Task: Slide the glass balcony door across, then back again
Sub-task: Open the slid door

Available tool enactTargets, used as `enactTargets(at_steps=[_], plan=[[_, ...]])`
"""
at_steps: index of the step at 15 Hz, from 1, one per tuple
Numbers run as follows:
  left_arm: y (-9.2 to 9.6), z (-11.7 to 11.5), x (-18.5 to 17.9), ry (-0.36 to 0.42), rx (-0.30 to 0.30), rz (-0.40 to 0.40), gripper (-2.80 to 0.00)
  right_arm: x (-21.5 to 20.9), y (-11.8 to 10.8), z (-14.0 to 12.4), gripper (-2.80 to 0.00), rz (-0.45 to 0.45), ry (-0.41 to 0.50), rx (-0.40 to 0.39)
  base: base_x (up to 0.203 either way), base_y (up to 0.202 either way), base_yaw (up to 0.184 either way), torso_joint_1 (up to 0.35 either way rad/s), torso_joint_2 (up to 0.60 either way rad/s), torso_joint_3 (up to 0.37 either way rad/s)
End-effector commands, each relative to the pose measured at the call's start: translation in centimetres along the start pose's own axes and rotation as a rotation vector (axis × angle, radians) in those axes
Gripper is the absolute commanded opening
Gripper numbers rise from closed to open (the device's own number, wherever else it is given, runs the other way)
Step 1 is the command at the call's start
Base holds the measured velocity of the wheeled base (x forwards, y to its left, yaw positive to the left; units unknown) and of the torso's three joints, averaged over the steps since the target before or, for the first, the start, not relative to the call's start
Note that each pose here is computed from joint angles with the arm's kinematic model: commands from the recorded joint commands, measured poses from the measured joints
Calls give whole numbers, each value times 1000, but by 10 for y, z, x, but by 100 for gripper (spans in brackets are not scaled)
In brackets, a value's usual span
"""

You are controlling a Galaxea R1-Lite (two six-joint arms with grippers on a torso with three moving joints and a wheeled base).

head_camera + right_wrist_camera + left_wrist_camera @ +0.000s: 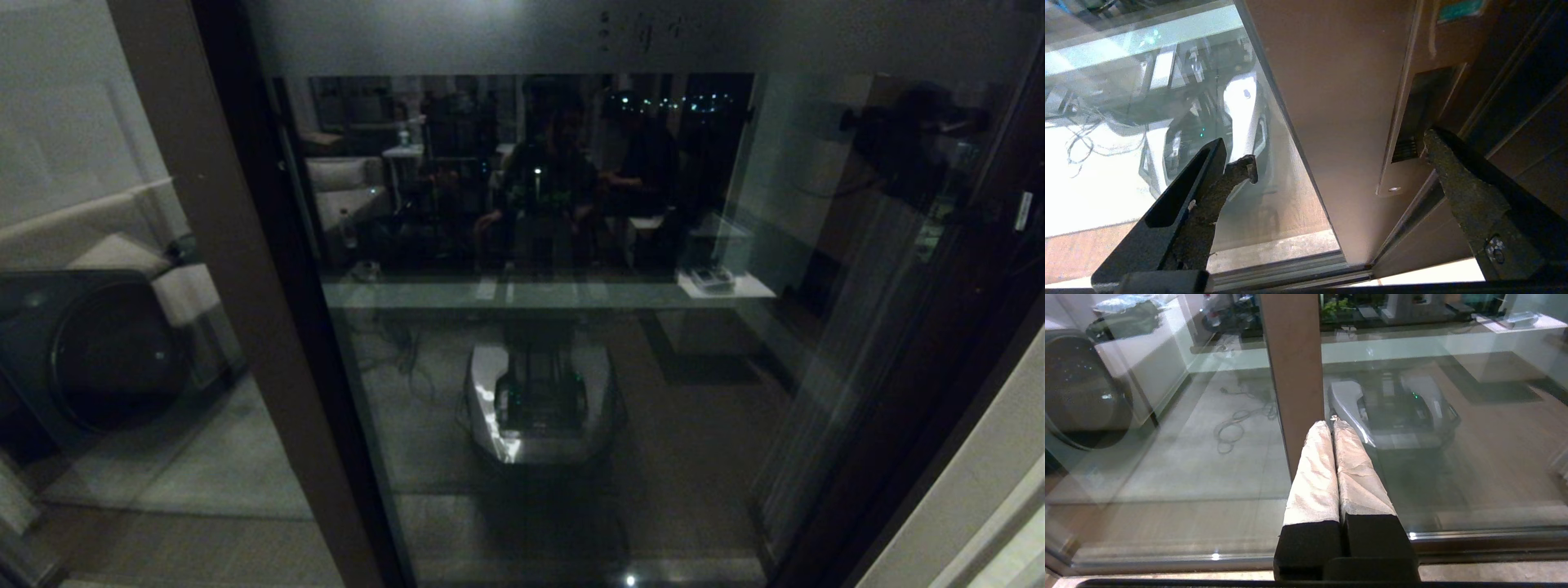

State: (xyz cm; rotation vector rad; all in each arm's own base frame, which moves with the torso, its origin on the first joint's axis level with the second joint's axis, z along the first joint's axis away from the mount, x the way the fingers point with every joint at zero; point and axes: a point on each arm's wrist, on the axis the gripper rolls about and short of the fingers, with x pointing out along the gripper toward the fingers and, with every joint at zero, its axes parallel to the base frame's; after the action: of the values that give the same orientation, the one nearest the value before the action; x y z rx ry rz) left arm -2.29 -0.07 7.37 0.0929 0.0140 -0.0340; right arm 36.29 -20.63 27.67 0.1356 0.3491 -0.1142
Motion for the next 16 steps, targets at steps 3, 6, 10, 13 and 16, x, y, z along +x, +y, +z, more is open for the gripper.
enactTargets(at_steps=[3,6,10,13,16], plan=[[0,0,0,1,0,-2,-280,13,7,-5,0,28,19,2,0,0,0,0,0,0],[0,0,0,1,0,0,-280,16,13,-6,0,44,24,-1,0,0,0,0,0,0],[0,0,0,1,0,-2,-280,18,17,-7,0,53,29,0,0,0,0,0,0,0],[0,0,0,1,0,-1,-280,18,22,-7,0,65,33,6,0,0,0,0,0,0],[0,0,0,1,0,-2,-280,19,24,-7,0,70,34,7,0,0,0,0,0,0]])
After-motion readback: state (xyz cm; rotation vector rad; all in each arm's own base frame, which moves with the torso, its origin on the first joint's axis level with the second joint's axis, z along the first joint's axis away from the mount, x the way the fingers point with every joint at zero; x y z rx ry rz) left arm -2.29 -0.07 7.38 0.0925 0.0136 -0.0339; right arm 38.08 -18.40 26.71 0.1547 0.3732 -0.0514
